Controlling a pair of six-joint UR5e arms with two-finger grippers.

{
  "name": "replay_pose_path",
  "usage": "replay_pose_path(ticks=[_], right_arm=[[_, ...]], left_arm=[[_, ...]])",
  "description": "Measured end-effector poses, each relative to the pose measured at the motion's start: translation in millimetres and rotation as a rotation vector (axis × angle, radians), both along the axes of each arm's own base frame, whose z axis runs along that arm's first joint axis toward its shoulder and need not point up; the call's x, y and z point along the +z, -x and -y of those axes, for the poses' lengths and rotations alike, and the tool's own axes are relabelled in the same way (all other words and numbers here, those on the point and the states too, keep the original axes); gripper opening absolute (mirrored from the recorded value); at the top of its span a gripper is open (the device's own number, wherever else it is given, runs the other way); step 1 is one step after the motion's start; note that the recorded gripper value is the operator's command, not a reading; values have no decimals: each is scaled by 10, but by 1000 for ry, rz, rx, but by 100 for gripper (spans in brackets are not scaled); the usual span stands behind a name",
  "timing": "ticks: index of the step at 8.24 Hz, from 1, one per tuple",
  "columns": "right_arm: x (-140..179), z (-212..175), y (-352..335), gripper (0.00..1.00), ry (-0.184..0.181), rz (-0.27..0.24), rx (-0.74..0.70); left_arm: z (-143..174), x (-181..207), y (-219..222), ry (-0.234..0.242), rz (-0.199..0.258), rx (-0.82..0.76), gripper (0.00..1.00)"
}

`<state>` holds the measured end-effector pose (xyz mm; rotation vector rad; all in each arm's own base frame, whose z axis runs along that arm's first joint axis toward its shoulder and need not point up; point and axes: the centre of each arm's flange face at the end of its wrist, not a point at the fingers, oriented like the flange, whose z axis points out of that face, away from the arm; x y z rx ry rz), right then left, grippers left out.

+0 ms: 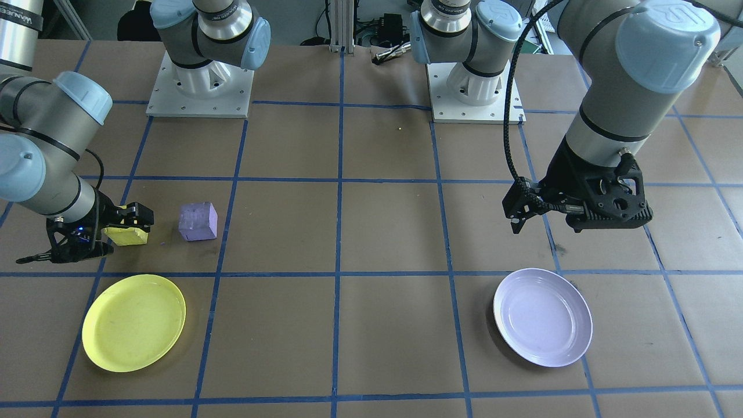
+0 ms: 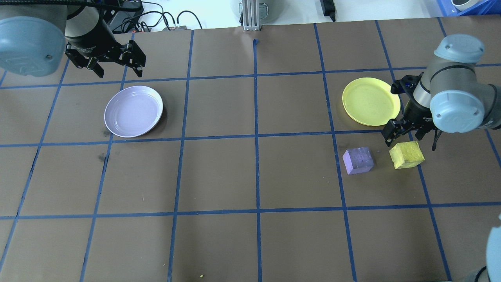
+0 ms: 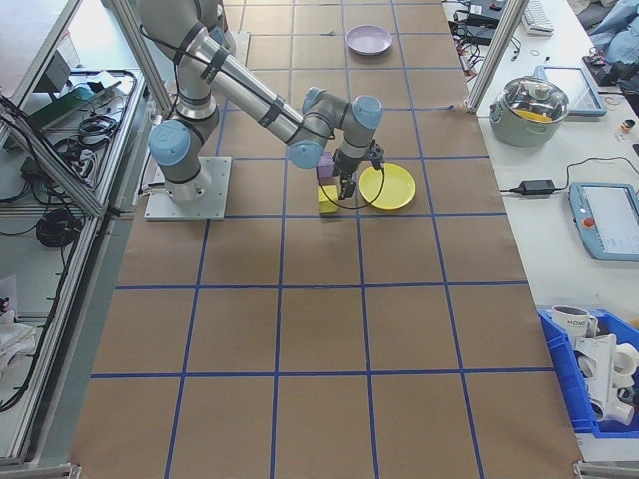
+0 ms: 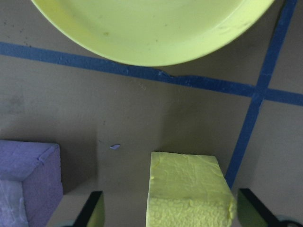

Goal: Sort blocks by color into plates

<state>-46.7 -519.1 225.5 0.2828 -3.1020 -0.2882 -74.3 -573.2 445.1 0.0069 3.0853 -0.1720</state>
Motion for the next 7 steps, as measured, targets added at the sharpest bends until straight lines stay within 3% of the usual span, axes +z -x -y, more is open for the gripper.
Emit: replay_pose_path(ticks=[3, 5, 7], right_arm=[[-219, -193, 74, 100, -74, -55, 8], [-269, -224, 87, 0, -92, -65, 6], [-300, -210, 96, 0, -110, -58, -6]], left_arm=[[-3, -24, 4, -5, -2, -3, 100], [2, -37, 21, -6, -7, -6, 100], [10, -52, 30, -9, -7, -8, 100]])
